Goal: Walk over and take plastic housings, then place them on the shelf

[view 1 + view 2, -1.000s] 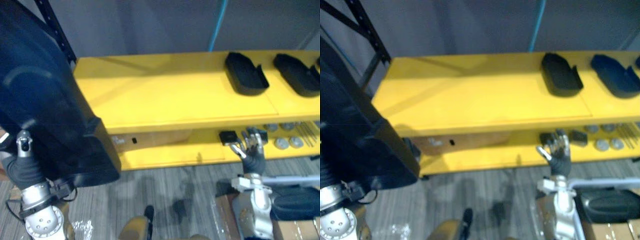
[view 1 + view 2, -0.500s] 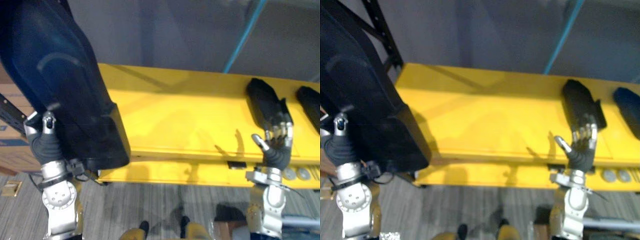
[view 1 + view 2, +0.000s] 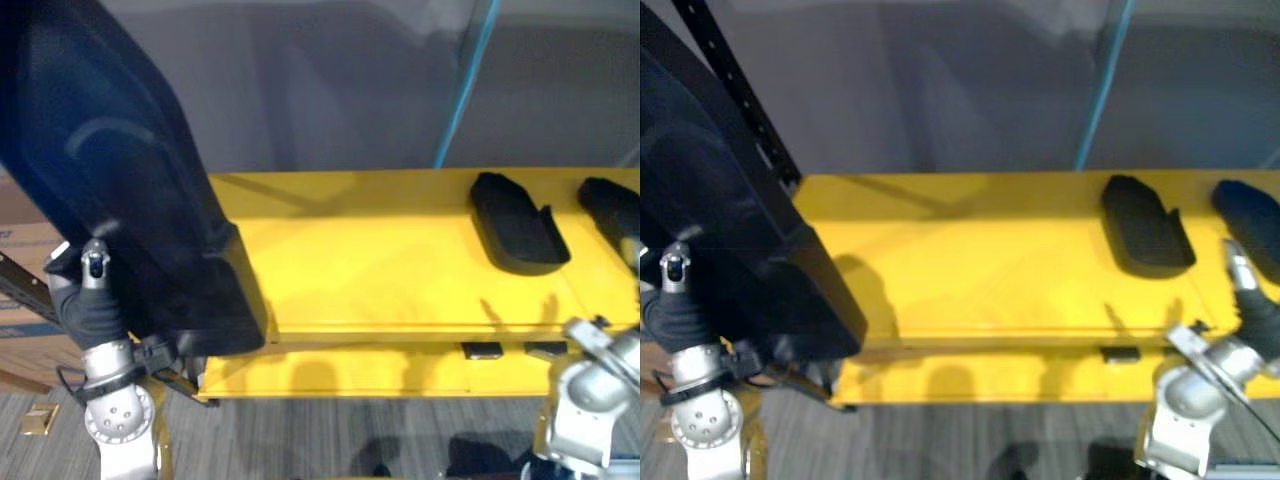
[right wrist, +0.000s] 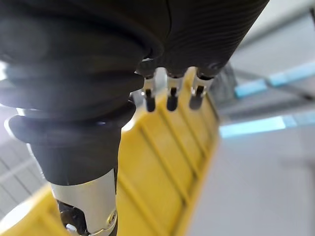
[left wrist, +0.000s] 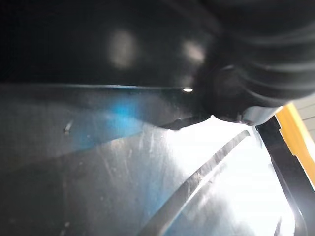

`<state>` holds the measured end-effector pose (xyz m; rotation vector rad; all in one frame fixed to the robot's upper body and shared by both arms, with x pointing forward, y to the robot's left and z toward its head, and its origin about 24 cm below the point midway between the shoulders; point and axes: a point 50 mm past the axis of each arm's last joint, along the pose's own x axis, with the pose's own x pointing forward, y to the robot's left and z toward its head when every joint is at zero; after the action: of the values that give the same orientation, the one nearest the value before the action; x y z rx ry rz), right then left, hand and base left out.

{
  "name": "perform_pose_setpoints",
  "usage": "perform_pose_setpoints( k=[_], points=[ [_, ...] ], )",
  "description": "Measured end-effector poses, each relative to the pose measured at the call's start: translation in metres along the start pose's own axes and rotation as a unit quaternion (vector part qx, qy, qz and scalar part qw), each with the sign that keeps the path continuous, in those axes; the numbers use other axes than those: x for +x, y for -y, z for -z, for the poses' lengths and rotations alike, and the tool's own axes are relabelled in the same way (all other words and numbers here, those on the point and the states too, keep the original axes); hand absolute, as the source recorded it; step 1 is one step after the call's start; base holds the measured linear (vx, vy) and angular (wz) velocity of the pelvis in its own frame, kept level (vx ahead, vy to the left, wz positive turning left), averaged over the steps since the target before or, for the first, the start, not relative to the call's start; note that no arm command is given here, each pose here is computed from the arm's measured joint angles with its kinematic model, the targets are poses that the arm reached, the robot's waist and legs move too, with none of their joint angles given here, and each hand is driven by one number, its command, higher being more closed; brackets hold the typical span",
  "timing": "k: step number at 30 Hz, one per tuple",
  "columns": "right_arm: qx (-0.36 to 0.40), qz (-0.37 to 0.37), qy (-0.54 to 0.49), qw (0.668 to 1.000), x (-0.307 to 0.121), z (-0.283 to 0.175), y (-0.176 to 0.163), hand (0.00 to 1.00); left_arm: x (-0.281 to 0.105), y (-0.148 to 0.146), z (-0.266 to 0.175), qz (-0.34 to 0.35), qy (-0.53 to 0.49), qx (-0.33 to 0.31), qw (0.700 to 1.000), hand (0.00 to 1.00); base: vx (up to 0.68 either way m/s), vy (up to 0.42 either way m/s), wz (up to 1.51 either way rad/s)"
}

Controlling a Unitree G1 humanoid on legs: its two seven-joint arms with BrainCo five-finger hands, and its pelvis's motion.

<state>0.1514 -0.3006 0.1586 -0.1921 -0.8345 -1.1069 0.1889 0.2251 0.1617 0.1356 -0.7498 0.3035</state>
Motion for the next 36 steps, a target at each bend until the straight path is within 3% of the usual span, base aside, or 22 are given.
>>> perform_pose_setpoints(
  k=[7, 9, 13, 20, 26, 31, 36],
  points=[
    [0.015, -0.021, -0.165, 0.986, -0.043, 0.023, 0.012, 0.0, -0.003, 0.034, 0.022, 0.088, -0.109, -0.073, 0.987, 1.0, -0.02, 0.029, -0.07],
    [0.059, -0.077, -0.246, 0.964, -0.075, 0.028, 0.0, 0.0, -0.007, 0.048, 0.04, 0.104, -0.176, -0.101, 0.974, 1.0, -0.01, 0.022, -0.41],
    [0.089, -0.17, -0.309, 0.932, -0.107, 0.03, -0.016, 0.0, -0.006, 0.074, 0.073, 0.119, -0.265, -0.124, 0.949, 1.0, -0.01, -0.008, -0.22],
    [0.12, -0.275, -0.396, 0.868, -0.15, 0.041, -0.03, 0.0, 0.025, 0.085, 0.124, 0.077, -0.35, -0.061, 0.932, 1.0, 0.02, -0.017, -0.19],
    [0.142, -0.374, -0.45, 0.799, -0.188, 0.032, -0.039, 0.0, 0.075, 0.086, 0.122, 0.035, -0.333, -0.058, 0.941, 1.0, 0.03, -0.003, -0.12],
    [0.141, -0.399, -0.476, 0.771, -0.205, 0.026, -0.035, 0.0, 0.098, 0.074, 0.128, 0.013, -0.348, -0.013, 0.937, 1.0, 0.0, -0.001, -0.02],
    [0.123, -0.416, -0.478, 0.764, -0.207, 0.027, -0.029, 0.0, 0.091, 0.057, 0.15, 0.004, -0.428, 0.036, 0.903, 1.0, -0.01, -0.012, -0.16]
  ],
)
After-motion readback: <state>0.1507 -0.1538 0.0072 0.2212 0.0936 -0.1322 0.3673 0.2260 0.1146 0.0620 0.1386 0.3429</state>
